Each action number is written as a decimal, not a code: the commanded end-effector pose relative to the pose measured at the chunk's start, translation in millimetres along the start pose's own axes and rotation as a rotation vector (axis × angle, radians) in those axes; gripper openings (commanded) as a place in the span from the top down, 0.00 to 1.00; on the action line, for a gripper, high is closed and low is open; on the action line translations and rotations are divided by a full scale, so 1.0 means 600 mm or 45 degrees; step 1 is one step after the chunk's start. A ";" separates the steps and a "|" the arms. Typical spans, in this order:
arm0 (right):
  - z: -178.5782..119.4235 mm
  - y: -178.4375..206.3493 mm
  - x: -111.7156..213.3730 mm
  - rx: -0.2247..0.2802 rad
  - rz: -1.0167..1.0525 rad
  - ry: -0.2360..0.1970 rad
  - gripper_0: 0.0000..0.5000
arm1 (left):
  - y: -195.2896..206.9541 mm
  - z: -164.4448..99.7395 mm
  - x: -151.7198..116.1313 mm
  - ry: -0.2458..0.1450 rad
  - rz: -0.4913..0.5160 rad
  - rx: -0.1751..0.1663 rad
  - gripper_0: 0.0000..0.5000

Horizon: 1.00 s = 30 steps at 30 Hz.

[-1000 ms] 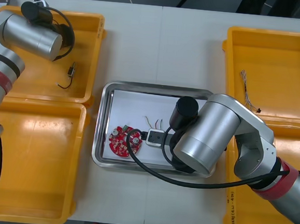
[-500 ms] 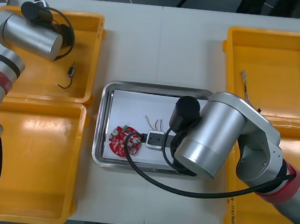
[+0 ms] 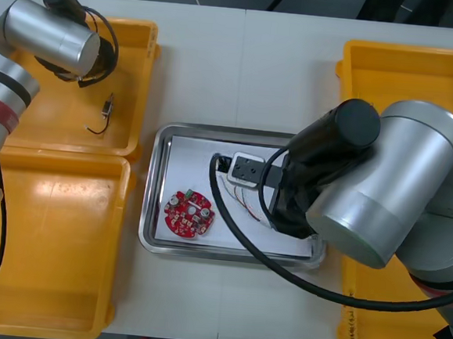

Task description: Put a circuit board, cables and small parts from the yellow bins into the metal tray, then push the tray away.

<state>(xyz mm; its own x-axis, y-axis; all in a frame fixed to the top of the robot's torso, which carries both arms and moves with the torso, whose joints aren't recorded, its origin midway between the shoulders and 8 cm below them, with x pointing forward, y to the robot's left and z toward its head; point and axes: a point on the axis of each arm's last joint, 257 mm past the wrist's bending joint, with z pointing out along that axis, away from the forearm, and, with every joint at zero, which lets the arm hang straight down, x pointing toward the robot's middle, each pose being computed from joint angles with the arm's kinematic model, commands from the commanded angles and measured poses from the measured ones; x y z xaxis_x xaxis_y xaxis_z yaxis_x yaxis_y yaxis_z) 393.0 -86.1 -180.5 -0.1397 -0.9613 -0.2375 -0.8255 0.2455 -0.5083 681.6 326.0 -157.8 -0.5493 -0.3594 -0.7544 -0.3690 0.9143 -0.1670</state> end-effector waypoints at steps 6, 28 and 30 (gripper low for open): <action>-0.081 -0.097 0.014 0.114 0.048 -0.110 0.00 | 0.020 -0.098 -0.072 0.020 0.001 -0.030 1.00; -0.143 -0.299 0.212 0.303 0.636 -0.015 0.00 | -0.017 -0.289 0.064 0.218 0.222 0.111 1.00; -0.141 -0.307 0.225 0.297 0.685 -0.010 0.00 | -0.029 -0.302 0.077 0.226 0.250 0.129 1.00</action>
<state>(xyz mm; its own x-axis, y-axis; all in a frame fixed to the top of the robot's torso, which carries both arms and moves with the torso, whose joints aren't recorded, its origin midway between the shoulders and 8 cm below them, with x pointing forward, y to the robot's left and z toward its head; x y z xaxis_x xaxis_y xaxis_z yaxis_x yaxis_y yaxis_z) 470.5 -250.0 -75.6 -0.4697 -0.7484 -0.4683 -0.5690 0.6622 -0.4876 538.8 264.6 -86.6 -0.7266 -0.2639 -0.6344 -0.2345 0.9631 -0.1321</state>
